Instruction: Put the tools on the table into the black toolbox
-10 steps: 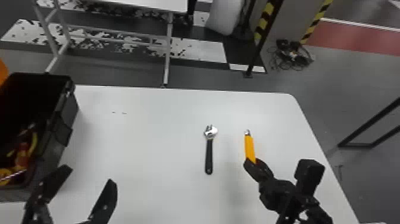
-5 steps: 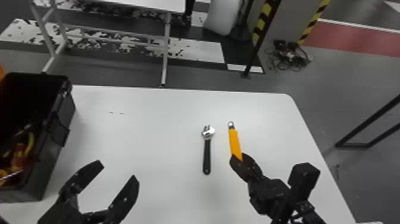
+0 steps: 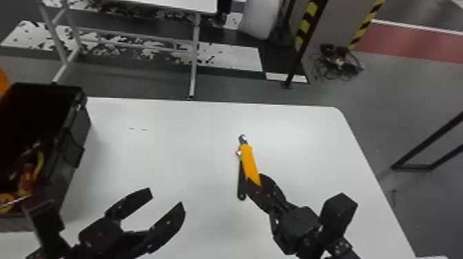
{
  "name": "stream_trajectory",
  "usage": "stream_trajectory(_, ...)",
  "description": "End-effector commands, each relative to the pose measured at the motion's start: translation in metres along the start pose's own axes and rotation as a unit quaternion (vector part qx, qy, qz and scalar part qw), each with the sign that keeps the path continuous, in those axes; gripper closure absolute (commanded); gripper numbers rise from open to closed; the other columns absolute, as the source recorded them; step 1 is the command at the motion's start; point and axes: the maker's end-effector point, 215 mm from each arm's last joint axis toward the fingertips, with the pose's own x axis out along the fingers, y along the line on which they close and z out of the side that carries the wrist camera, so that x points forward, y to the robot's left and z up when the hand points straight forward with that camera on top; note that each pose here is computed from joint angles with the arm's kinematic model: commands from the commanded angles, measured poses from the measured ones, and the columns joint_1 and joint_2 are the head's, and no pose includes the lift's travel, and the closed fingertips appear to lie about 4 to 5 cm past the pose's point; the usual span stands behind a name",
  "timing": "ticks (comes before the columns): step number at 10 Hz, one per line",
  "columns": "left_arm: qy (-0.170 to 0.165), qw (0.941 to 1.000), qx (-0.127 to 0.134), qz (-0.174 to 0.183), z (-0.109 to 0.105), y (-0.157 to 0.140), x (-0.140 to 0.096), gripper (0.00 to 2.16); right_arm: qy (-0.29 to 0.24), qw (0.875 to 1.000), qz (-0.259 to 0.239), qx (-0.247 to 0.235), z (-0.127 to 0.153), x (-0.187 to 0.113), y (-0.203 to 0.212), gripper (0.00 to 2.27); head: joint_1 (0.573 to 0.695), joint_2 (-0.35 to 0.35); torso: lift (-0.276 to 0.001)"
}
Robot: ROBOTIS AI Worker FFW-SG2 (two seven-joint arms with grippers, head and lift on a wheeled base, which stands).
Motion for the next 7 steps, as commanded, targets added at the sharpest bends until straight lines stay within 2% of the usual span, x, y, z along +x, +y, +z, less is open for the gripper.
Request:
stream_trajectory(1,0.026,0.9993,-0.025,-0.006,-0.003,0.004,0.002,0.08,-0.015,0.999,0.025,-0.013,0.009,0.002,0.021,2.07,0.695,-0.161,-0.075)
stream_trajectory(2,0.027,0.9988,-0.040,-0.008,0.001,0.007,0.001,0.08,-0.021,0.998,0.048,-0.018,0.012,0.004,0.038,2.07,0.695,-0.149,-0.075)
stream_trajectory(4,0.017,0.9988,-0.045,-0.006,0.016,0.012,0.000,0.08,-0.014,0.996,0.082,-0.022,0.006,0.006,0.068,2.07,0.695,-0.086,-0.075)
stream_trajectory(5,0.023,0.9980,-0.057,-0.010,0.017,0.013,0.001,0.08,-0.011,0.995,0.098,-0.025,0.002,0.007,0.086,2.07,0.695,-0.051,-0.075)
stream_trajectory(7,0.029,0.9976,-0.062,-0.011,0.019,0.014,0.003,0.08,-0.014,0.992,0.123,-0.035,0.003,0.010,0.116,2.07,0.695,0.015,-0.075)
